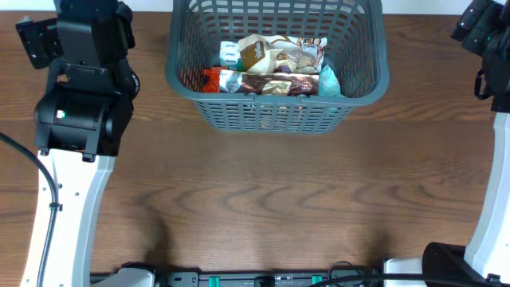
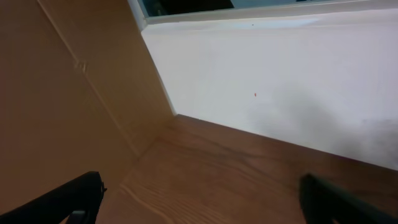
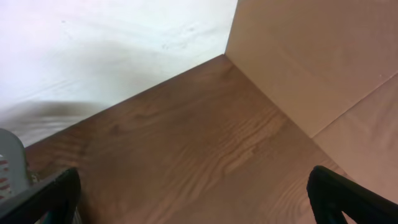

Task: Pack container

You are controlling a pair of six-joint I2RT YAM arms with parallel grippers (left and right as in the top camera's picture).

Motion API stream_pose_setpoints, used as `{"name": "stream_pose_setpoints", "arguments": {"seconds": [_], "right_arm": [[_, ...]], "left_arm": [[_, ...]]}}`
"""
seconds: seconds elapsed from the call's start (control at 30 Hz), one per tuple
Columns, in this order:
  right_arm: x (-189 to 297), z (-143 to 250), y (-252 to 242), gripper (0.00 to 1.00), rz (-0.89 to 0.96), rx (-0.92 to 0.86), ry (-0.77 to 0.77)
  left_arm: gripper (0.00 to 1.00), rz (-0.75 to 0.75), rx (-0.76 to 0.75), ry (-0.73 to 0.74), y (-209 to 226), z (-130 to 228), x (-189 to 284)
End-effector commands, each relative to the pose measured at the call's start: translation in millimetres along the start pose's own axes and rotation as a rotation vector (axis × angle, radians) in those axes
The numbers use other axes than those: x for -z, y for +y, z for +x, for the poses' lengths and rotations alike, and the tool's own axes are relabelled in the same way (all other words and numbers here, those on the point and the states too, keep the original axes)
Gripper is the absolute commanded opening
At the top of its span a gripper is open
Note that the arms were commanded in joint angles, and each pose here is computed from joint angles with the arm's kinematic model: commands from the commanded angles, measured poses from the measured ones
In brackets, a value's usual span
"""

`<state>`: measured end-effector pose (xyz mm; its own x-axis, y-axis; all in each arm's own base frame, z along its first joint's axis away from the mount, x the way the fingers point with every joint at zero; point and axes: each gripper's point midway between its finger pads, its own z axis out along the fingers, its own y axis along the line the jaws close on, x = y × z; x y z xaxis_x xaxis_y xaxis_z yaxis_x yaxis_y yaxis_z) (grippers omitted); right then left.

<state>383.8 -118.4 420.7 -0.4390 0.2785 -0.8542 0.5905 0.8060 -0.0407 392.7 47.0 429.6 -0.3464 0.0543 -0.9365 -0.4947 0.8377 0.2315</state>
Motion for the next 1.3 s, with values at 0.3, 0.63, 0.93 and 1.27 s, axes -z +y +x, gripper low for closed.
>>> {"name": "stream_pose_setpoints", "arguments": {"seconds": [0.3, 0.63, 0.93, 1.27], "right_arm": [[-1, 0, -2, 0.99, 0.008, -0.017, 0.002], [-2, 1, -2, 0.99, 0.008, -0.016, 0.004], [0, -3, -12, 0.99, 0.064, 0.013, -0.015], [57, -39, 30, 0.99, -0.288, -0.077, -0.187]], "left_arm": [[0.99, -0.027, 0.012, -0.004, 6, -2, 1], [0.99, -0.027, 0.012, -0.004, 6, -2, 1], [0.99, -0.027, 0.012, -0.004, 6, -2, 1], [0.99, -0.027, 0.012, -0.004, 6, -2, 1]]}}
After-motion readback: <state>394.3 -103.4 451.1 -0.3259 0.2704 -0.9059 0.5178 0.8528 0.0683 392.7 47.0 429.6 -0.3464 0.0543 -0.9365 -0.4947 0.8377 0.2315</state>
